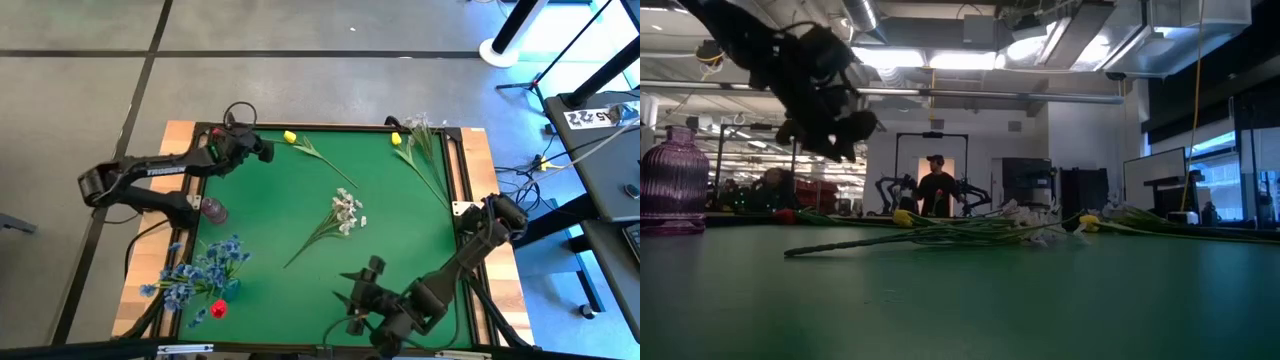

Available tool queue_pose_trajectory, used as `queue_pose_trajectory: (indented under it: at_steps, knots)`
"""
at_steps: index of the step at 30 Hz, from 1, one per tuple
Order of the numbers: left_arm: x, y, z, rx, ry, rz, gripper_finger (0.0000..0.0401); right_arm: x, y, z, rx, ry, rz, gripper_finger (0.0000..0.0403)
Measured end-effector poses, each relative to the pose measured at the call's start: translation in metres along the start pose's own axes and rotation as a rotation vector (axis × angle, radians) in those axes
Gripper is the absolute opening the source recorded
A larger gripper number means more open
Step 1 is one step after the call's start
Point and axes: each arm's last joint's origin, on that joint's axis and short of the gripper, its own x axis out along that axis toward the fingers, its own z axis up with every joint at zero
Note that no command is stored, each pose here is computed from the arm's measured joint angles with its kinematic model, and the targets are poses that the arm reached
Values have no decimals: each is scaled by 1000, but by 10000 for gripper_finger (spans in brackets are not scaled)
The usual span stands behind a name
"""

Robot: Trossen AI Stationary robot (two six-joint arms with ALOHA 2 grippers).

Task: Sort flowers into vase by color
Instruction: Put the red tulip into the blue vase

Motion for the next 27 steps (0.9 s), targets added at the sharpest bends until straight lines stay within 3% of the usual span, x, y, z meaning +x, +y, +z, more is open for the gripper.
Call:
queue_pose_trajectory:
  at_steps: [5,13,21,27]
  knots:
    - [20,3,-20,-127,-19,33,133,6,-5,3,91,-8,-30,209]
    - [46,24,-46,-377,-31,111,133,12,-8,7,103,-2,-36,209]
    - [57,34,-47,-398,-7,134,133,12,-8,7,105,-4,-33,209]
    - [64,37,-33,-548,8,69,133,12,-7,7,105,1,-29,209]
